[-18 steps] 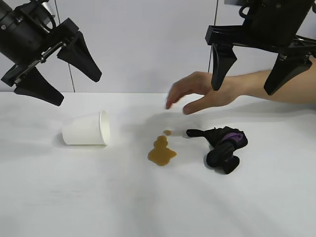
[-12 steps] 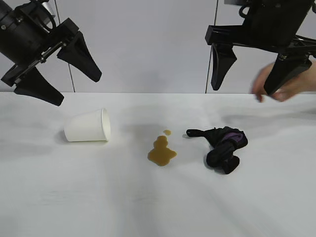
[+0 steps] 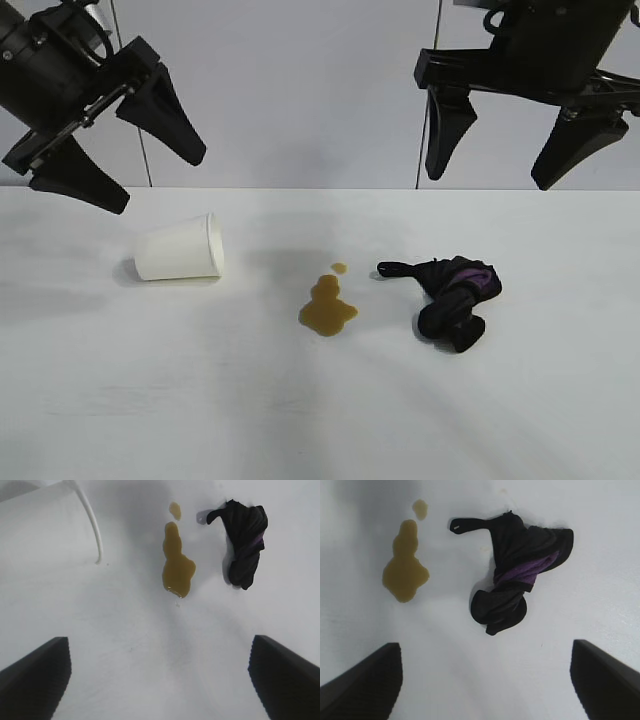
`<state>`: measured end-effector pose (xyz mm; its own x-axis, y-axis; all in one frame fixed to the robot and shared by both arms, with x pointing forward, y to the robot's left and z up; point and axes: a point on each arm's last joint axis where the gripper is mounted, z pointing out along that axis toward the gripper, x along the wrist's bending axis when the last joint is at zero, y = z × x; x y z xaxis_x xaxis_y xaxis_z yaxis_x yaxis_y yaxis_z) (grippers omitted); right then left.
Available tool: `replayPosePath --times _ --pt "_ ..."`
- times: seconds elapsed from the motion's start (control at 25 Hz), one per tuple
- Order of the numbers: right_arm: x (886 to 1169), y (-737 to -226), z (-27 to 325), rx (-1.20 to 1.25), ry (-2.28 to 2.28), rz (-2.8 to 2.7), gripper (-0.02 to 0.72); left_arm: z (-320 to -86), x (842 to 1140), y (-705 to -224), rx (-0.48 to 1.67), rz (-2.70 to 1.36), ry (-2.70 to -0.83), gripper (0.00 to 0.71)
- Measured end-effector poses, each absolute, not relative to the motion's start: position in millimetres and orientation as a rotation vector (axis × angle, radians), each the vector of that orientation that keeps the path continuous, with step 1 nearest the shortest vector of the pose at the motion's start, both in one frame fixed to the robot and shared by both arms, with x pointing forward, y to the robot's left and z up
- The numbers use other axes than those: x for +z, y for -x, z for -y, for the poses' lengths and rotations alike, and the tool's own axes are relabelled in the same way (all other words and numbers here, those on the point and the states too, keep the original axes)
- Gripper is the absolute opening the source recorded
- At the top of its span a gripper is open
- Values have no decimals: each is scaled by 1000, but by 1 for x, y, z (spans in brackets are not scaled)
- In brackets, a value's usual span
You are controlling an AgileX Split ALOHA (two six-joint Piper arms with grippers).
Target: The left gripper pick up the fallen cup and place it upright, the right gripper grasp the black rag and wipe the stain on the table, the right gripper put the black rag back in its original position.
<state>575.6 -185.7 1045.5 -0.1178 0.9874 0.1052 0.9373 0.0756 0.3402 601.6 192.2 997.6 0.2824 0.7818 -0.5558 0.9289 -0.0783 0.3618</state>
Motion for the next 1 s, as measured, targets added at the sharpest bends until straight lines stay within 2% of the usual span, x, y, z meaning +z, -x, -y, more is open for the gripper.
replayPosePath --times 0.12,0.28,0.48,0.72,1.0 --pt "1046 -576 186 492 -1977 -2186 631 -193 999 -602 -252 -1486 -1951 693" --pt "1046 -576 186 492 -1977 -2186 631 -190 998 -602 33 -1109 -2360 693" --pt "1046 -576 186 496 -1977 -2184 631 -177 987 -609 404 -710 -2697 693" --pt "1046 -577 185 510 -1968 -2180 631 -157 950 -621 496 -568 -2773 693" --pt "1046 -578 185 523 -1957 -2177 631 -155 923 -628 498 -474 -2826 693"
